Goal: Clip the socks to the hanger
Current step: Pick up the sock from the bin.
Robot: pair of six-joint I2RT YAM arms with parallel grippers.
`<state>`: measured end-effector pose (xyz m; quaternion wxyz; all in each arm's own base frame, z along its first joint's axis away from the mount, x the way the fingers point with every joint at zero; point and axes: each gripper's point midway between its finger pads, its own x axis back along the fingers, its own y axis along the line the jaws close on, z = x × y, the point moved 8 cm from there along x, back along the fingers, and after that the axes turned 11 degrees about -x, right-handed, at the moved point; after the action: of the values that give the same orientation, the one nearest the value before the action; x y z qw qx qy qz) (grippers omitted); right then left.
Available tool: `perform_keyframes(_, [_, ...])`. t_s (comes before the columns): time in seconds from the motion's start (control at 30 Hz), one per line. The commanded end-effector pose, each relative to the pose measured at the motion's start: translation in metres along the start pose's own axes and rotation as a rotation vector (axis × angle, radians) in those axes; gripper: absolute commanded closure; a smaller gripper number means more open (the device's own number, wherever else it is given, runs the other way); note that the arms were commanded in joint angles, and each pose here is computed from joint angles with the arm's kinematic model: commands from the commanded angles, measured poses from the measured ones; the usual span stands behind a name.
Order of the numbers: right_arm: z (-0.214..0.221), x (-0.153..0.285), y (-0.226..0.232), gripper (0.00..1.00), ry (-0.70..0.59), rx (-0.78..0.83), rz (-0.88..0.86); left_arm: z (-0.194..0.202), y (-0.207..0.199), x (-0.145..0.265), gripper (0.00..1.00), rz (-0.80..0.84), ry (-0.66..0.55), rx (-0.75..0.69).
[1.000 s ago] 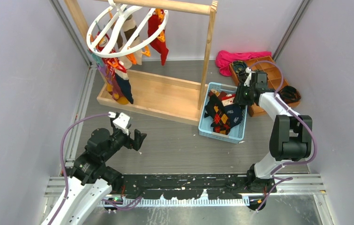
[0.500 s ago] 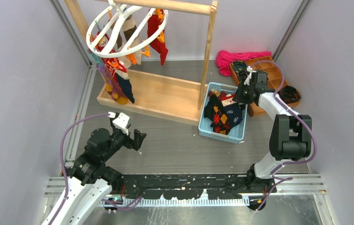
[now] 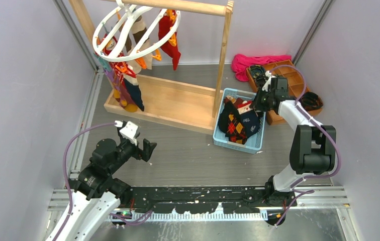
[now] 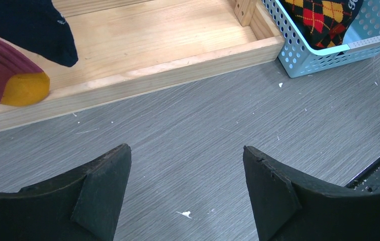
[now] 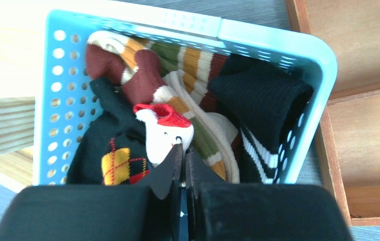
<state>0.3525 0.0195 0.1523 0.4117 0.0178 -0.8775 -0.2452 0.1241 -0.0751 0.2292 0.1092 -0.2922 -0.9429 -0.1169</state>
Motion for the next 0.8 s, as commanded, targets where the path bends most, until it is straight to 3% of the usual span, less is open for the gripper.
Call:
perform_keyframes(0.0, [-0.024, 0.034, 0.018, 0.96, -0.125, 0.057, -0.113, -0.006, 0.001, -0.001, 0.18, -0.003, -0.043, -0.008])
perform_keyframes(0.5, [-0.018, 0.113, 0.048, 0.99, -0.128, 0.354, -0.460, -0.007, -0.001, -0.002, 0.18, 0.026, -0.048, -0.005])
perform_keyframes(0.67, [-0.009, 0.144, 0.063, 0.99, -0.138, 0.433, -0.583, -0.022, -0.009, 0.004, 0.20, 0.094, -0.139, 0.034])
perform_keyframes(0.77, [-0.004, 0.162, 0.071, 0.99, -0.155, 0.462, -0.659, -0.040, -0.018, 0.008, 0.21, 0.164, -0.230, 0.144])
